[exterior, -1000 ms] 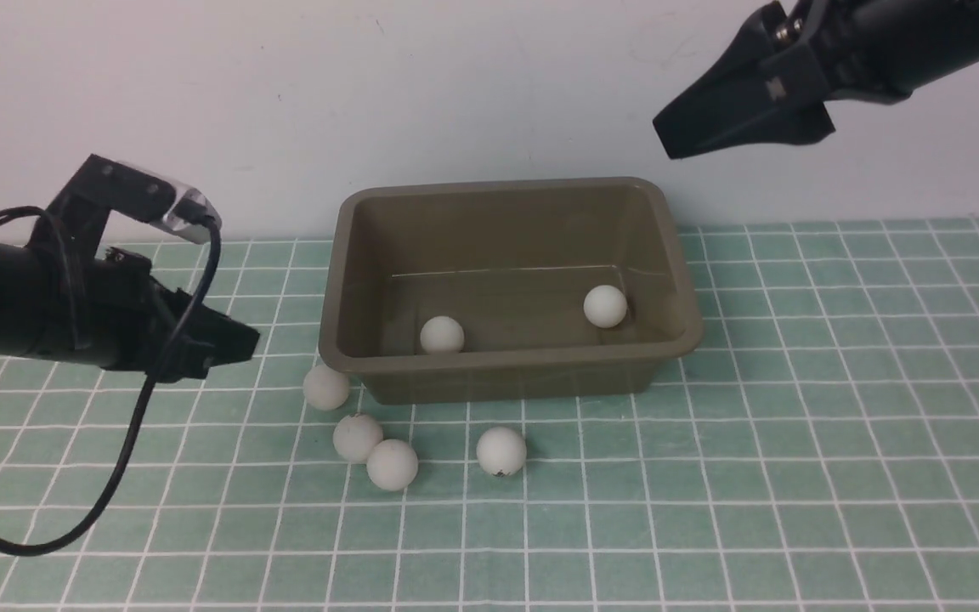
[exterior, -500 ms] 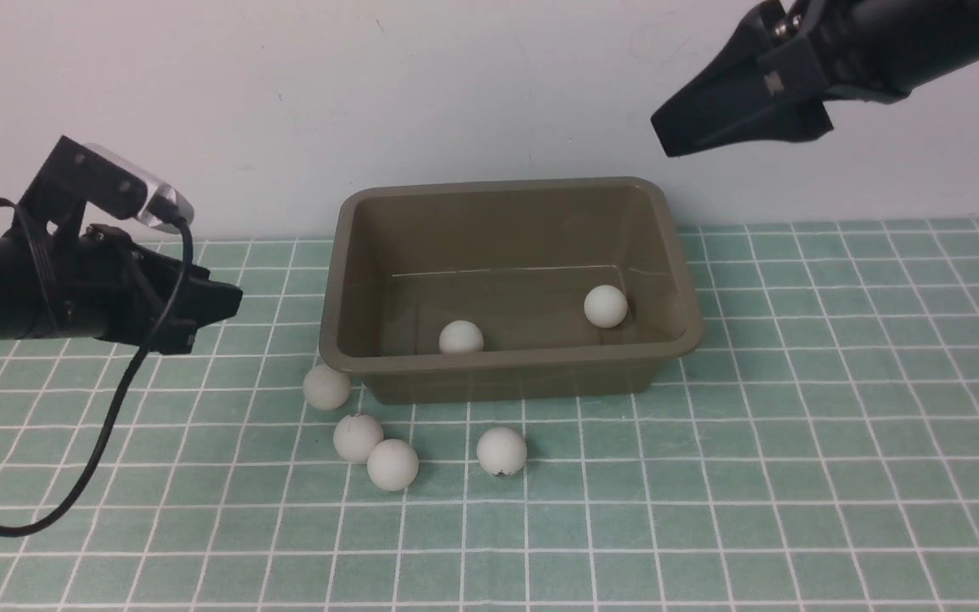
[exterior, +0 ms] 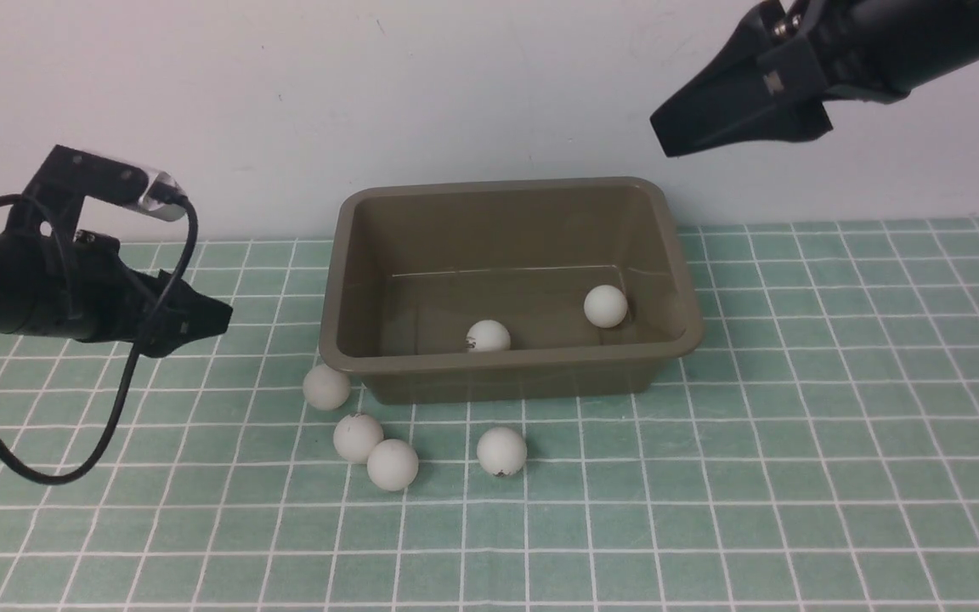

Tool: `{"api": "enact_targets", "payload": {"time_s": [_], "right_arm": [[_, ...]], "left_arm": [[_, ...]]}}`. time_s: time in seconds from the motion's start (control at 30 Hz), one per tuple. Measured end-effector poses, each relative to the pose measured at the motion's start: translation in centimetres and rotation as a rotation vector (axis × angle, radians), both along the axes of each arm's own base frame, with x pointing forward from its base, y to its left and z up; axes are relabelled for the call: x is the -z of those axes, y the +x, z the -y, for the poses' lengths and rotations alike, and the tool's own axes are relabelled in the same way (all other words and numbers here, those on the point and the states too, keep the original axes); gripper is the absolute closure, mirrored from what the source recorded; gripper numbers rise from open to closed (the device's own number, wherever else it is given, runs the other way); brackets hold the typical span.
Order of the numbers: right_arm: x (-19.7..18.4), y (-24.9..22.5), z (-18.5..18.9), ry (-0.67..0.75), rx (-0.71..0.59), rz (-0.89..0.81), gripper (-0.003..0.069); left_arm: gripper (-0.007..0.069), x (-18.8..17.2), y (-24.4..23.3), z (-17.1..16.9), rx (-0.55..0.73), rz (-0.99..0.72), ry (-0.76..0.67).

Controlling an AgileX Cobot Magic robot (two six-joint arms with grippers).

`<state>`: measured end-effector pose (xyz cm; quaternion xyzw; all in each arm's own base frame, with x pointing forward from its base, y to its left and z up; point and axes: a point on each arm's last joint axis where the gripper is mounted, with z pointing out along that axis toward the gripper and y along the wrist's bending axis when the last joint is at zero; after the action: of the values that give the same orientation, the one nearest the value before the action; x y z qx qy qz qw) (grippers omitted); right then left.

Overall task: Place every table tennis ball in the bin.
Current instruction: Use the left arm to clamp the table tennis ball closest to it

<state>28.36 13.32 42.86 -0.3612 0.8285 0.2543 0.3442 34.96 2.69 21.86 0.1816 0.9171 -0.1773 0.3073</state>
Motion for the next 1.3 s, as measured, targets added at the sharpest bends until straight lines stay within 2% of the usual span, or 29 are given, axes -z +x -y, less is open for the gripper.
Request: {"api": "enact_targets", "payload": {"time_s": [0.13, 0.4, 0.7, 0.9, 1.0, 1.3], "right_arm": [[0.0, 0.0, 0.0, 0.004, -0.001, -0.001, 0.0236], [0.0, 0.0, 0.0, 0.004, -0.001, -0.001, 0.0236], [0.0, 0.0, 0.0, 0.008, 0.001, -0.005, 0.0236], [0.0, 0.0, 0.0, 0.008, 0.002, -0.005, 0.0236], [0.0, 0.0, 0.0, 0.008, 0.002, -0.005, 0.0236], [0.0, 0.0, 0.0, 0.008, 0.002, -0.005, 0.0236]], "left_arm": [[0.0126, 0.1, 0.5, 0.2, 0.041, -0.048, 0.022], [0.0126, 0.3, 1.7, 2.4, 0.191, -0.008, 0.135], [0.0126, 2.6, 2.9, 4.4, 0.318, 0.038, 0.251], [0.0126, 3.9, 3.2, 4.5, 0.374, 0.047, 0.257], [0.0126, 4.7, 3.5, 5.0, 0.464, 0.101, 0.251], [0.0126, 5.9, 4.2, 5.6, 0.562, 0.213, 0.23]]}}
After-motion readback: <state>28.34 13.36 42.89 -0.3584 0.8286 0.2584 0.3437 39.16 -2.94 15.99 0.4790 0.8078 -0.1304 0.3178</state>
